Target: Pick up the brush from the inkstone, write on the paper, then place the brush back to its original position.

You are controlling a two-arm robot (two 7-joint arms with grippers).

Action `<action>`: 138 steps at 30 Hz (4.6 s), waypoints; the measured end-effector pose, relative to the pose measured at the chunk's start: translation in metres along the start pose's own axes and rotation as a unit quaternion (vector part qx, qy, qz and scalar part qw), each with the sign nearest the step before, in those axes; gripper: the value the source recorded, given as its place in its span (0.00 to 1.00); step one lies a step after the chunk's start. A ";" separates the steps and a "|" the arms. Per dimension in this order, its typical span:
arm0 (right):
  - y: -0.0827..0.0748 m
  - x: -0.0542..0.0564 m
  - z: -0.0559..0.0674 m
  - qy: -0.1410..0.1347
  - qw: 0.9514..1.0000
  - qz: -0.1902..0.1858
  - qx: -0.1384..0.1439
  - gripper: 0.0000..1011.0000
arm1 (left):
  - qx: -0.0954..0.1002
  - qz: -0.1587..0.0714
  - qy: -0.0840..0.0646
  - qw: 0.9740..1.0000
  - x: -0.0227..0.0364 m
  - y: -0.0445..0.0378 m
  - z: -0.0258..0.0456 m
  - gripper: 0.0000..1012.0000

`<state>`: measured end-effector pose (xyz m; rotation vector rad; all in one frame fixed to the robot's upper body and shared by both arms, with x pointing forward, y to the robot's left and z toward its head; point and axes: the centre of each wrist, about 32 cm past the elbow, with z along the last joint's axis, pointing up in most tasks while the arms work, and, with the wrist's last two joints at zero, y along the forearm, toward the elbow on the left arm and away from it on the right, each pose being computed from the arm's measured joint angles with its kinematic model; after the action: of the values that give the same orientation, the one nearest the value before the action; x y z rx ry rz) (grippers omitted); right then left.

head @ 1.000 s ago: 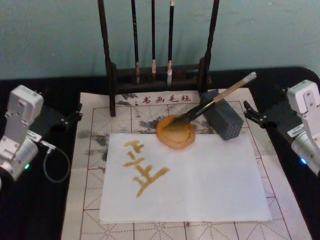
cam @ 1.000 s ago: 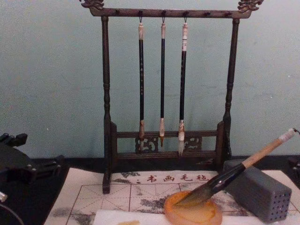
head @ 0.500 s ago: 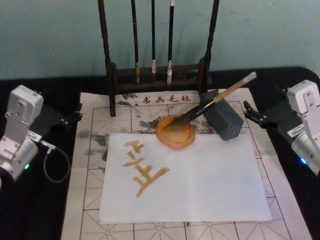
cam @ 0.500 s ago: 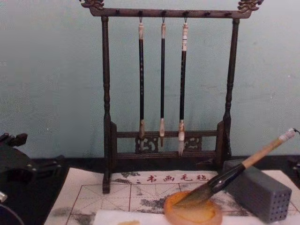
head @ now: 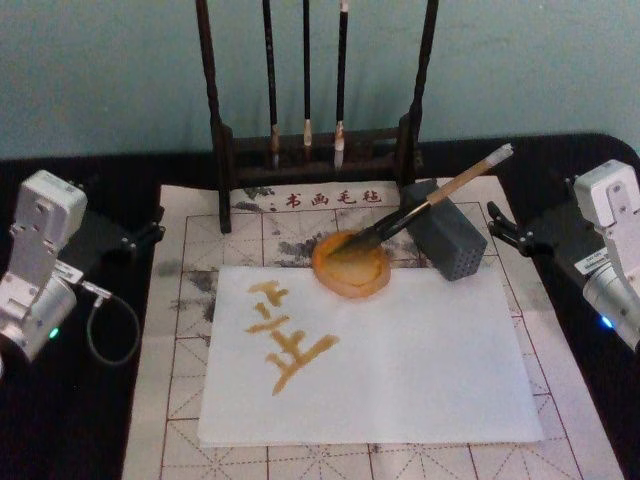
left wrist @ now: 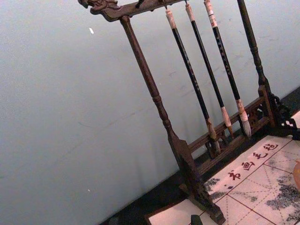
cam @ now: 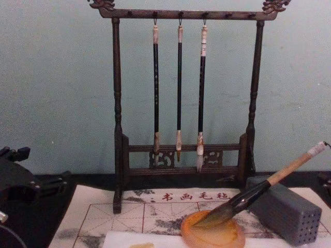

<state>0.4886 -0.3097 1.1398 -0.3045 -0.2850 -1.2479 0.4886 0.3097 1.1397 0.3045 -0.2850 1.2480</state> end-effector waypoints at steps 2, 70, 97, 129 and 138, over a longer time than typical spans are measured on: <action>0.000 0.000 0.000 0.000 1.000 0.000 0.000 0.99 | 0.000 0.000 0.000 1.000 0.0000 0.0000 0.0000 0.99; 0.034 -0.009 0.025 0.574 0.817 0.032 -0.049 0.99 | 0.000 0.000 0.000 1.000 0.0000 0.0000 0.0000 0.99; 0.065 -0.016 0.030 0.596 0.801 0.027 -0.046 0.99 | 0.000 0.000 0.000 1.000 0.0000 0.0000 0.0000 0.99; 0.070 -0.018 0.030 0.597 0.801 0.024 -0.046 0.99 | 0.000 0.000 0.000 1.000 0.0000 0.0000 0.0000 0.99; 0.070 -0.018 0.030 0.597 0.800 0.025 -0.046 0.82 | 0.000 0.000 0.000 1.000 0.0000 0.0000 0.0000 0.99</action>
<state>0.5492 -0.2621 1.1556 0.4267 0.8772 -1.1827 0.4886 0.3097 1.1398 0.3045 -0.2849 1.2479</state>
